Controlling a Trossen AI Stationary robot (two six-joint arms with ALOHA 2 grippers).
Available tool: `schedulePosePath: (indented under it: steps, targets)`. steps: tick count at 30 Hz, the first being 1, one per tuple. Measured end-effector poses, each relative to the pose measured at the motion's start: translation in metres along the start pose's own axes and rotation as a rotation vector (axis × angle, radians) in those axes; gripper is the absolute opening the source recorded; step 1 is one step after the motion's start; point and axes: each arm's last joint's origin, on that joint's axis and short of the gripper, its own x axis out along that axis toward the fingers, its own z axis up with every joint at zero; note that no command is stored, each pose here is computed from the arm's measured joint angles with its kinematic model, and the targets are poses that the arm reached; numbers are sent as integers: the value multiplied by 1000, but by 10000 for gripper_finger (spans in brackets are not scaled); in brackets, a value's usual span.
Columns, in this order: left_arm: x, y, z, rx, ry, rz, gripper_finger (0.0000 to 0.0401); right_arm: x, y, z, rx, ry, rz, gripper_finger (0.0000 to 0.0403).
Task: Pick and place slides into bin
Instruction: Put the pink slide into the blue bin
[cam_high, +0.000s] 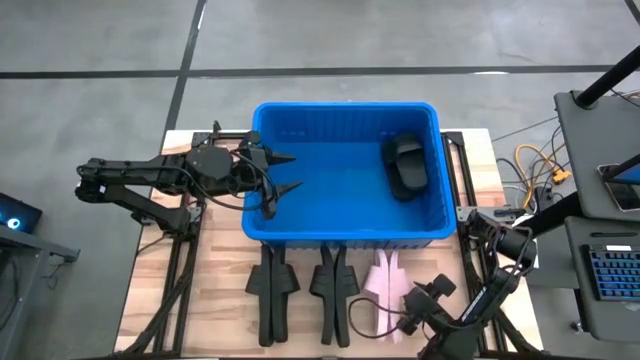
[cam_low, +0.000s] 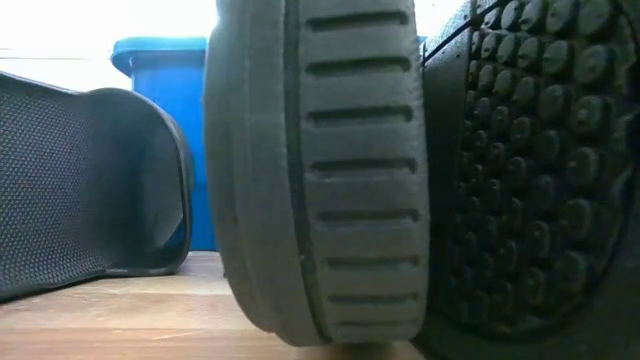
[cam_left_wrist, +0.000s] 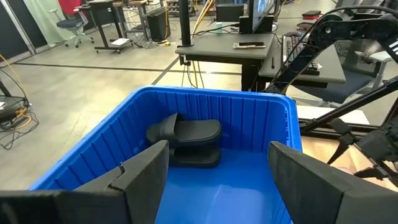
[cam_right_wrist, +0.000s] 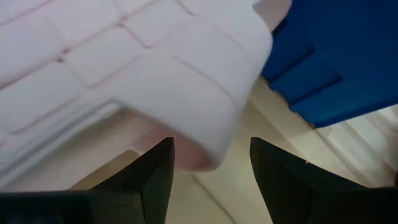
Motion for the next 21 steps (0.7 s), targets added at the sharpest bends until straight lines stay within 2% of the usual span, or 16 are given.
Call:
schedulePosePath:
  steps: [5,8,15,21]
  targets:
    - [0,0,0,0,0,0,259,5,-4,-2,43,-6,-21,199]
    - [0,0,0,0,0,0,259,5,-4,-2,56,-5,-20,184]
    - [0,0,0,-1,-3,0,259,5,-4,-2,71,-3,-17,104]
    - [0,0,0,-1,-3,0,259,3,-4,-1,35,12,-10,30]
